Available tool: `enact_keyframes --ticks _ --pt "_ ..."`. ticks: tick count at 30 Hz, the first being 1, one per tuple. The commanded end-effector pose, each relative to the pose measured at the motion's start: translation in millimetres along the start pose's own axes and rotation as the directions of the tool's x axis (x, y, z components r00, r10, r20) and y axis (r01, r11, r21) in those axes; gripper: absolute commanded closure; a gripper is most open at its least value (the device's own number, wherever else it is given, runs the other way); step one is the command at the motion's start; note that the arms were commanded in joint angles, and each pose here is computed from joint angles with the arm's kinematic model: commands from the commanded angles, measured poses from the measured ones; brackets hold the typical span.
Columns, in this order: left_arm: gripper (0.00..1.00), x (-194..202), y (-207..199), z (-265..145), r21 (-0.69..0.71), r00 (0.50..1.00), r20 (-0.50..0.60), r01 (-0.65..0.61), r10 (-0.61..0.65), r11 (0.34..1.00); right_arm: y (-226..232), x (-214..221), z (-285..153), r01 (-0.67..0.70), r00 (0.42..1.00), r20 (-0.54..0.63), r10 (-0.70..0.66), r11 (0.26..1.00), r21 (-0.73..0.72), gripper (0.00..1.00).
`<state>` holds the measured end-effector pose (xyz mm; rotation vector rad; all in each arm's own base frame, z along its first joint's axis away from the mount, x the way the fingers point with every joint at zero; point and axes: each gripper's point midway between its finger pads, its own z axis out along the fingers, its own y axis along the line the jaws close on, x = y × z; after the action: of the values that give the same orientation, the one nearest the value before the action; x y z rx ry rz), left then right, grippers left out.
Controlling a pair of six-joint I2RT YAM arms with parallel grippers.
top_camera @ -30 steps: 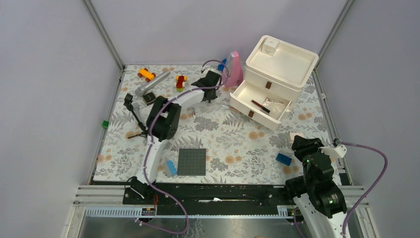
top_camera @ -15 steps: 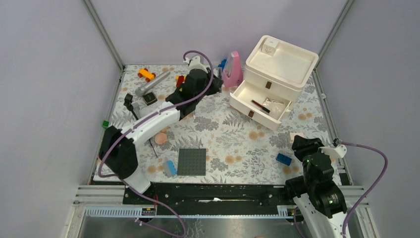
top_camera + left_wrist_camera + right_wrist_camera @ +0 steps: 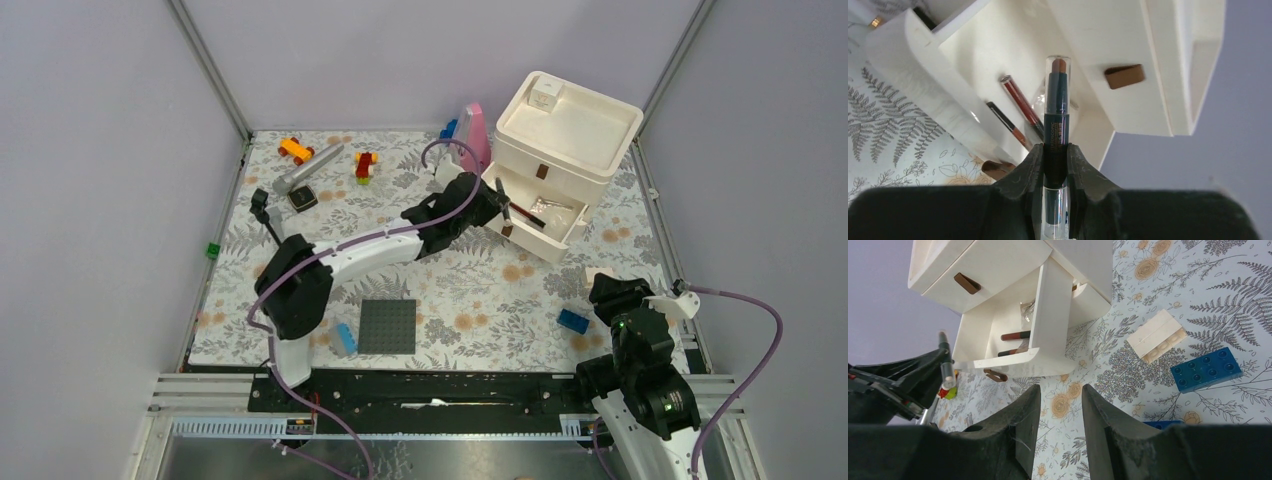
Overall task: Organize the makeup
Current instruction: Place the makeup in the drawer.
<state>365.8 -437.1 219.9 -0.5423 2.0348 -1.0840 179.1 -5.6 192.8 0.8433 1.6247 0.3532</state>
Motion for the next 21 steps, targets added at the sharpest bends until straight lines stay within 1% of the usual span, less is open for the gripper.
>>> enact_keyframes --ticks 1,5,8,9,15,17,20,21 --pt "1.0 -14.9 -28.3 11.1 0.037 0.981 0.065 0.181 -0.183 0.983 5.9 -17.4 -7.3 -0.026 0.998 0.049 0.026 1.0 -0.014 0.57" --pt "1.0 -4.6 -34.1 29.9 0.045 0.975 0.031 0.218 -0.219 0.975 4.9 -17.7 -7.5 -0.029 0.998 0.05 0.029 1.0 -0.008 0.57" --pt "1.0 4.0 -39.7 43.5 0.057 0.975 0.001 0.222 -0.223 0.973 5.2 -17.7 -7.6 -0.029 0.998 0.049 0.029 1.0 -0.01 0.56" --pt "0.98 6.7 -41.5 46.5 0.06 0.975 -0.008 0.223 -0.223 0.973 5.4 -17.8 -7.9 -0.029 0.998 0.049 0.029 1.0 -0.011 0.56" --pt "0.67 14.9 -47.5 52.2 0.106 0.98 -0.051 0.199 -0.194 0.974 4.5 -17.5 -7.4 -0.029 0.998 0.05 0.029 1.0 -0.007 0.55" --pt "0.58 14.7 -48.1 51.4 0.111 0.981 -0.054 0.189 -0.184 0.976 4.1 -17.5 -7.2 -0.029 0.998 0.051 0.029 1.0 -0.005 0.55" --pt "0.51 11.3 -50.1 49.3 0.12 0.983 -0.048 0.182 -0.177 0.976 4.5 -17.1 -7.3 -0.03 0.998 0.049 0.03 1.0 -0.007 0.54" --pt "0.5 9.8 -50.7 48.4 0.123 0.983 -0.047 0.179 -0.175 0.976 4.2 -17.2 -7.4 -0.029 0.998 0.049 0.029 1.0 -0.006 0.54"
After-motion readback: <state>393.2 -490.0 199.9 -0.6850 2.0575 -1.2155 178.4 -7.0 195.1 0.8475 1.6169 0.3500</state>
